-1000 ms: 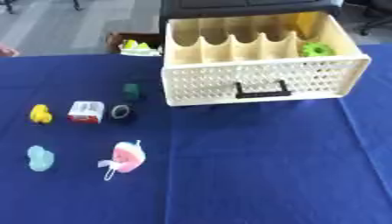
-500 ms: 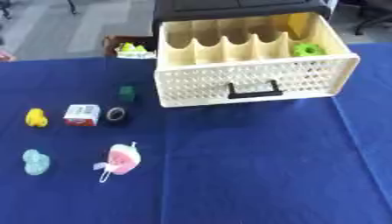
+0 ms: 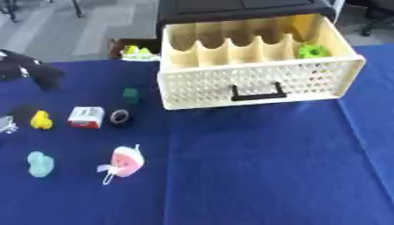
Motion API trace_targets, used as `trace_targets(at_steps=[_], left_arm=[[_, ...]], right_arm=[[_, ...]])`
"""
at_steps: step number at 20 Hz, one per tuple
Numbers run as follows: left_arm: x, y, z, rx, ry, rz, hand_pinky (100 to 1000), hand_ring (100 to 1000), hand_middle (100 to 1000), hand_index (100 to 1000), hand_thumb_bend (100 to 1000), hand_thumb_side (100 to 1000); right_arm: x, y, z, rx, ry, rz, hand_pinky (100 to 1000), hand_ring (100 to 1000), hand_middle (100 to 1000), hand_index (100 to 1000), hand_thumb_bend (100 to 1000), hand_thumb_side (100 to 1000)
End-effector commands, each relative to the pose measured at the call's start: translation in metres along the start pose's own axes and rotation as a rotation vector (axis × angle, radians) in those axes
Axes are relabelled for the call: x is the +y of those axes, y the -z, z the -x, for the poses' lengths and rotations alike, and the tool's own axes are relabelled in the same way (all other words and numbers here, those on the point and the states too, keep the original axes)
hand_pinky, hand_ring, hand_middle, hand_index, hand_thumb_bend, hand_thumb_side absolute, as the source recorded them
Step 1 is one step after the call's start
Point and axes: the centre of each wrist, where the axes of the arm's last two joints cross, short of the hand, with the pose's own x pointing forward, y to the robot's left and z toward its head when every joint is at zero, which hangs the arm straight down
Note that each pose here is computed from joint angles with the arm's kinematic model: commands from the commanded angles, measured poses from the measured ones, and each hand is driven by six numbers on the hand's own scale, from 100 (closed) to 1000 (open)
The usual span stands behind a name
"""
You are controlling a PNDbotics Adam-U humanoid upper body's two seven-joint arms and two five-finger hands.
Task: Pick up objects from table and place into drawer.
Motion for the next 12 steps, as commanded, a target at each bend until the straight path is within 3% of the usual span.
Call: trace_targets(at_steps=[1,7,12], left_arm=[[0.008,0.003,0.000,0.022,0.015,0.114,513,543,627,998,100,975],[0.009,0.020,-0.006,0.101,-0.049,0.171,515,551,628,928,100,1000],[0.008,0.035,-0.013,0.113,-0.053,0.162,547,579,656,873,100,1000]], right_arm=[[-0.004,0.003,-0.005,-0.018,-0.001,0.005,638,485,430,869,100,1000],[-0.003,0.001,-0.003,-0.005,0.003,-0.002,645,485,429,869,100,1000],[-0.002,-0.002,-0.001,0.010,0.009,-0.007,649,482,424,866,100,1000]])
